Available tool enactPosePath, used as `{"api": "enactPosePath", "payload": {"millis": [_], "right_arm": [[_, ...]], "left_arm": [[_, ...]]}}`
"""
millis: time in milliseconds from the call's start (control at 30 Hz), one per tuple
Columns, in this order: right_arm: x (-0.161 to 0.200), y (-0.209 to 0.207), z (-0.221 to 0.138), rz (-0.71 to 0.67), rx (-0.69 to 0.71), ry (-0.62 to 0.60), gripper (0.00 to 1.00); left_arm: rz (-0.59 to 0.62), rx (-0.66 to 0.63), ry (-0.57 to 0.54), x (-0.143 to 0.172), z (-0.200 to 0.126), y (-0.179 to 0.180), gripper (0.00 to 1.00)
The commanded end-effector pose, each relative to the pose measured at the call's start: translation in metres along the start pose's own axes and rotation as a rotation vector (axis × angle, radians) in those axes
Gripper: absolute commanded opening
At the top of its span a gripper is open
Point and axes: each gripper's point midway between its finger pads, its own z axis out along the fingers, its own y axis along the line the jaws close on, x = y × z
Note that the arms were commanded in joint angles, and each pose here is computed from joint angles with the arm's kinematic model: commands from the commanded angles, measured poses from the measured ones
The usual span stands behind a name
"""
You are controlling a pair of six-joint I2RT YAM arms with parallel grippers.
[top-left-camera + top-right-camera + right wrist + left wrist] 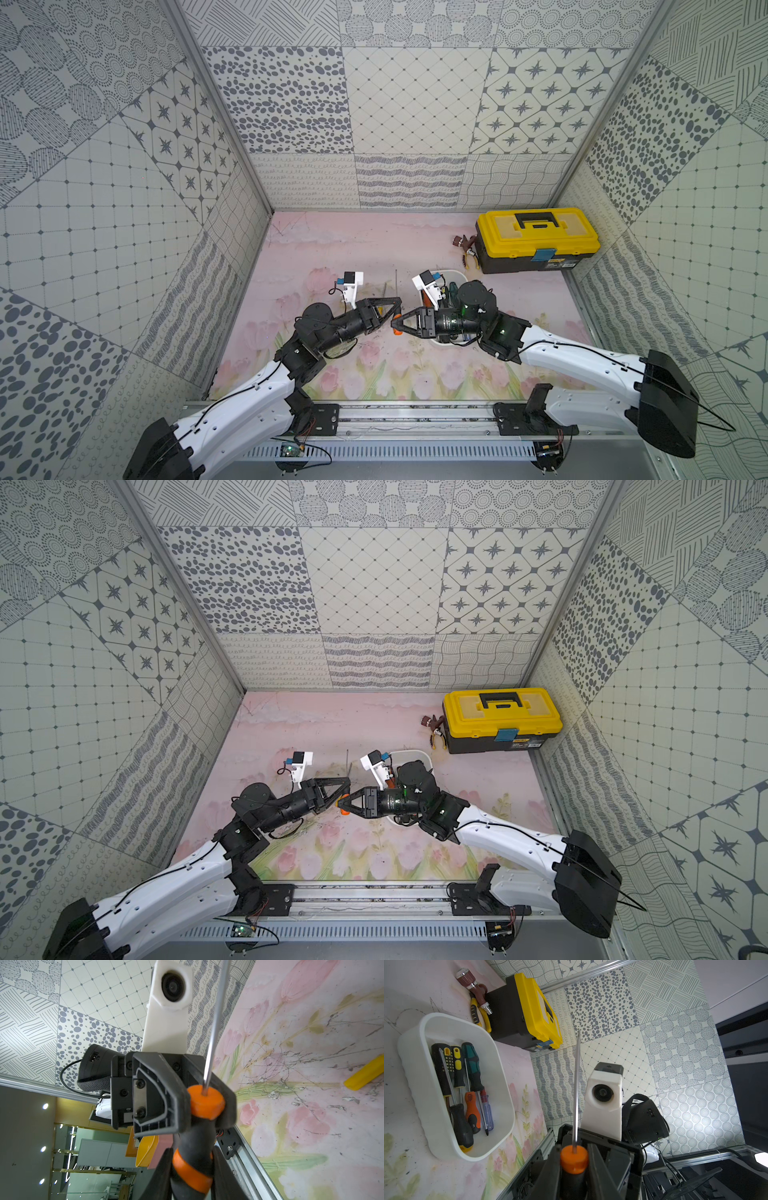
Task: Put the screwdriver on the desktop into the storage box
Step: Pick up the screwdriver from the center of the board.
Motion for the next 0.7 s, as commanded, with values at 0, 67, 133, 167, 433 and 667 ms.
{"api": "enactPosePath", "payload": {"millis": [0,67,133,167,433,667], "right_arm": [[-0.006,-0.017,-0.009,-0.079,0.154,-0.025,0.01],[-0.004,-0.03,-0.014,-0.1,0.27,-0.003,0.0],[0.003,-0.043,-0.019,-0.137,0.394,0.029,0.0],[0.005,-0.046,-0.02,-0.157,0.435,0.034,0.0],[0.009,-0.046,-0.019,-0.234,0.543,0.051,0.0],[0.011,-0.047,-0.018,-0.272,0.59,0.056,0.0]], "left_arm": [[0.077,-0.148,-0.032,-0.008,-0.007,0.009,0.29],[0.106,-0.216,-0.018,-0.008,-0.01,0.016,0.53],[0.127,-0.23,0.035,-0.003,-0.006,0.016,0.61],[0.127,-0.243,0.068,0.0,-0.002,0.017,0.61],[0.086,-0.261,0.238,0.018,0.023,0.023,0.51],[0.081,-0.309,0.347,0.034,0.025,0.035,0.51]]}}
